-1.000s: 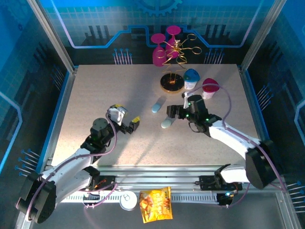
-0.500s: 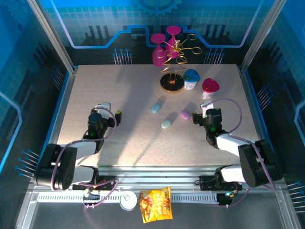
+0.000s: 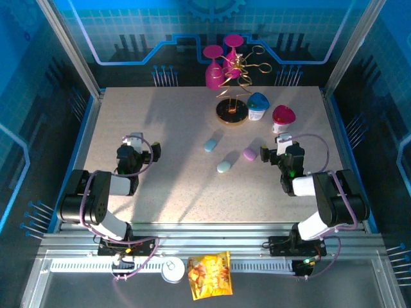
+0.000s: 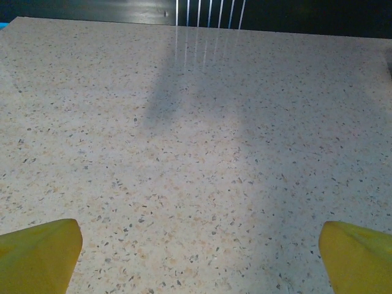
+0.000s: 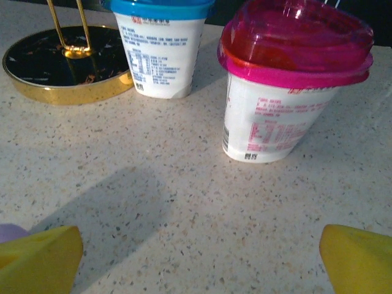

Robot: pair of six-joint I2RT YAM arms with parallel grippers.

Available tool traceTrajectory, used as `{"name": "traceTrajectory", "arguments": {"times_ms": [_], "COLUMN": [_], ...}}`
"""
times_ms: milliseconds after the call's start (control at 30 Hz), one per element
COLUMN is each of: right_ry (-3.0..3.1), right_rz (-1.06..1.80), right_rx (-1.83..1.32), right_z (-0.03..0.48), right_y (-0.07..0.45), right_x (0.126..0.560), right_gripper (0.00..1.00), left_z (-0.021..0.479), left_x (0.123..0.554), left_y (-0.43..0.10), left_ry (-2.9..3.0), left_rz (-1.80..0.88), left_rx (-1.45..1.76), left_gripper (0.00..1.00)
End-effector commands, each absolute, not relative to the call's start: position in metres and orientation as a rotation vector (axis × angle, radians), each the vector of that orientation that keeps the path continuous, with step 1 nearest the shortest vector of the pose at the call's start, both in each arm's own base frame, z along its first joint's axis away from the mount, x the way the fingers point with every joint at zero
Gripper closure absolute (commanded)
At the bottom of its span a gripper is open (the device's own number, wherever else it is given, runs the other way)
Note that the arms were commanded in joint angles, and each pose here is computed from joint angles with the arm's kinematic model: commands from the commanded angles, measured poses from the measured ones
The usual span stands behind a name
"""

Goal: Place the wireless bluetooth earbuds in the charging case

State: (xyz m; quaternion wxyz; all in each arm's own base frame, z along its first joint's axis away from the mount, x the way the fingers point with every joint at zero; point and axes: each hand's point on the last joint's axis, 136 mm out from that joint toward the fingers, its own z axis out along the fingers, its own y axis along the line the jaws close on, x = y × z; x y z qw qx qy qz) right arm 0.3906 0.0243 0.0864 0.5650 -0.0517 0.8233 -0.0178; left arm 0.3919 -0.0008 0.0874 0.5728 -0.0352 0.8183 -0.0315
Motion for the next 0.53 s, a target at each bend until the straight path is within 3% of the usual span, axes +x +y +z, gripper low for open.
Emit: {"name": "traceTrajectory", "arguments": {"times_ms": [0, 500], "right_ry": [1.894, 1.874], "right_rz": [-0.028, -0.026], "right_rx": [-0.094, -0.096], "right_z": [0.099, 0.101], "right_y": [0.021, 0.021], "right_x": [0.398, 0.395], "right_gripper": [0.0, 0.0], "left_z": [0.097, 0.097], "left_x": [0.397, 0.399], "left_y": [0.004, -0.006], "left_ry": [1.887, 1.9], "left_rz": [-0.069, -0.105], "left_rx": [-0.114, -0.057], "left_gripper": [0.01, 0.01]}}
